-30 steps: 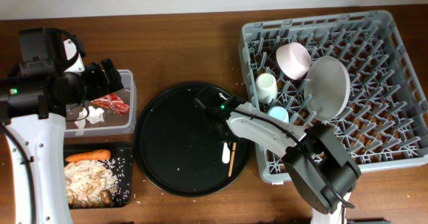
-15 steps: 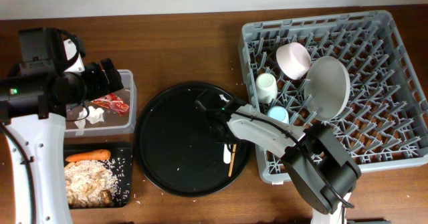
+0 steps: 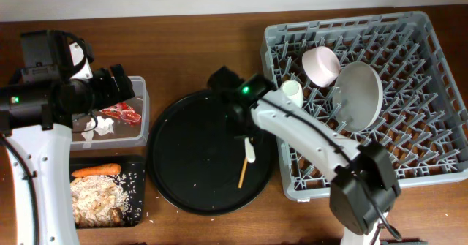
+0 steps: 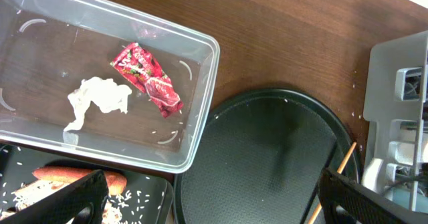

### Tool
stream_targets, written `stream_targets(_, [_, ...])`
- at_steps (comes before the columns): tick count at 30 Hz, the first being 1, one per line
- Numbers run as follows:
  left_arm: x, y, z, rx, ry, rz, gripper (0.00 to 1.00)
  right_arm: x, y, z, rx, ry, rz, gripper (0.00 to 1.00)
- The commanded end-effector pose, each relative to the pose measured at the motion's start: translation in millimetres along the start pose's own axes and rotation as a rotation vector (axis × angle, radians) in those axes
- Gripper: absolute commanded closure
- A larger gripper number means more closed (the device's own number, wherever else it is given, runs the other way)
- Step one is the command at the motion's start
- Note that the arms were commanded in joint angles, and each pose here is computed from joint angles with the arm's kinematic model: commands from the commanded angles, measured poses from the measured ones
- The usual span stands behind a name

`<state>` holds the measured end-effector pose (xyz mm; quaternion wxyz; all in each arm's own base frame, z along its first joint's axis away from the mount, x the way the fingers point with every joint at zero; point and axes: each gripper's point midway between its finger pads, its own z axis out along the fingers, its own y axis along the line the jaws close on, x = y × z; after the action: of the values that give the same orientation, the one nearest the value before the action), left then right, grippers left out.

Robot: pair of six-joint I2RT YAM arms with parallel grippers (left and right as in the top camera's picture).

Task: Sort waste into correct bins and load items into the dishwasher rack
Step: 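Carry the white fork to the rack's front edge and drop it in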

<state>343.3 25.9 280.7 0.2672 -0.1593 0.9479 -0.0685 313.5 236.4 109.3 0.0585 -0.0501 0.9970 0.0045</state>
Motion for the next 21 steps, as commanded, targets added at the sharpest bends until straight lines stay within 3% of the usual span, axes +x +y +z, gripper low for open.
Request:
stream_targets(1, [-4, 1, -9, -0.005, -0.029, -0.012, 0.01, -19, -25, -36, -0.011, -0.044, -0.037, 0.96])
stream_targets(5, [-4, 1, -9, -0.005, -0.029, -0.012, 0.01, -17, -48, -45, -0.067, 0.005, -0.085, 0.96])
stream_targets(21, [-4, 1, -9, -0.005, -0.029, -0.012, 0.01, -6, -177, -46, -0.014, 0.168, 0.07, 0.96])
